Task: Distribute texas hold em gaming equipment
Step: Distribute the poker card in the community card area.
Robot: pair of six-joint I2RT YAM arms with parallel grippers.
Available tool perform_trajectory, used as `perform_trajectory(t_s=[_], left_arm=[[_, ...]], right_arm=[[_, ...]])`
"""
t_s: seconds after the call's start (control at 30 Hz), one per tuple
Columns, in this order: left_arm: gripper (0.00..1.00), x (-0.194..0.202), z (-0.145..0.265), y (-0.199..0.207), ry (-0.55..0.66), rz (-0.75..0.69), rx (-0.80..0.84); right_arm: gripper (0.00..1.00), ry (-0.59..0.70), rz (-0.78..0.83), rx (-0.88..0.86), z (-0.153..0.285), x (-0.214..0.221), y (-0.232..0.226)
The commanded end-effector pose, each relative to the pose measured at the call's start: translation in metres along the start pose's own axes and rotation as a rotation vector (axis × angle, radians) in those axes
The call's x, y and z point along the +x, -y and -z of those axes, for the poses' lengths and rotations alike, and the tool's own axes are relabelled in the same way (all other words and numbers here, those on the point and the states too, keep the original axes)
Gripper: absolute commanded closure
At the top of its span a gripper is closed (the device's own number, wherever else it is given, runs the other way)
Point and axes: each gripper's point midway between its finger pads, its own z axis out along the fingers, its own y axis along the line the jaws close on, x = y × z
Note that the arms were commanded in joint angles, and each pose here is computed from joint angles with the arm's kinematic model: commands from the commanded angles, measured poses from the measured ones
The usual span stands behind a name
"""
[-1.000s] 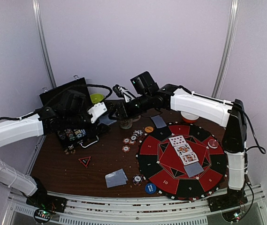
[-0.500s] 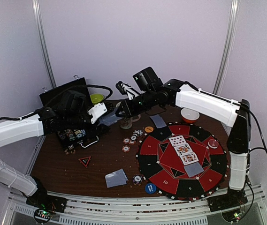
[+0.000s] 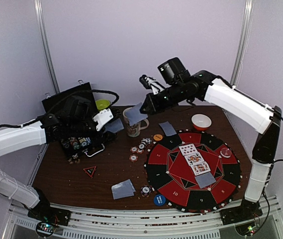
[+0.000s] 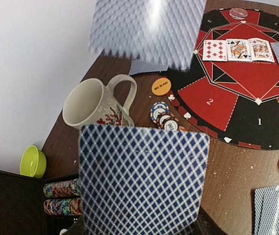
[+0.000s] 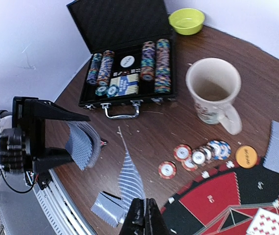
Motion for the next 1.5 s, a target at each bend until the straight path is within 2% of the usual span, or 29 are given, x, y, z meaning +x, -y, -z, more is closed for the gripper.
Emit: perform_trajectory(t_s=[0.0,0.17,0.33,0.53,0.6,0.77,0.9,1.2,1.47], left_arm=[[0.49,-0.019,0.007,-0.007,0.071,-0.009,-0.03],[0.49,-0.02,0.006,-0.007,0.073,-0.008,-0.025],[0.49,-0.022,0.007,-0.006,0.08,-0.005,-0.022],[0.49,-0.023,0.008,-0.006,0.085,-0.003,-0.019],[0.49,-0.023,0.009,-0.006,0.085,-0.003,-0.02],[0.49,-0.023,0.009,-0.007,0.085,-0.002,-0.021],[0.49,-0.023,0.009,-0.007,0.085,-0.003,-0.022],[0.49,-0.021,0.007,-0.006,0.079,-0.003,-0.018],[0.49,-0.021,0.007,-0.006,0.077,-0.005,-0.022]], right_arm=[[1.0,-0.06,-0.129,0.158,0.076,0.033,0.054],[1.0,-0.255,-0.33,0.232,0.107,0.131,0.091],[1.0,-0.517,-0.552,0.205,0.117,0.252,0.087],[1.0,-0.711,-0.7,0.257,0.119,0.355,0.09],[1.0,-0.746,-0.722,0.268,0.118,0.377,0.092],[1.0,-0.767,-0.735,0.311,0.115,0.4,0.101],[1.0,-0.751,-0.734,0.324,0.109,0.401,0.106],[1.0,-0.723,-0.747,0.491,0.117,0.395,0.129],[1.0,-0.763,-0.729,0.553,0.12,0.396,0.138]])
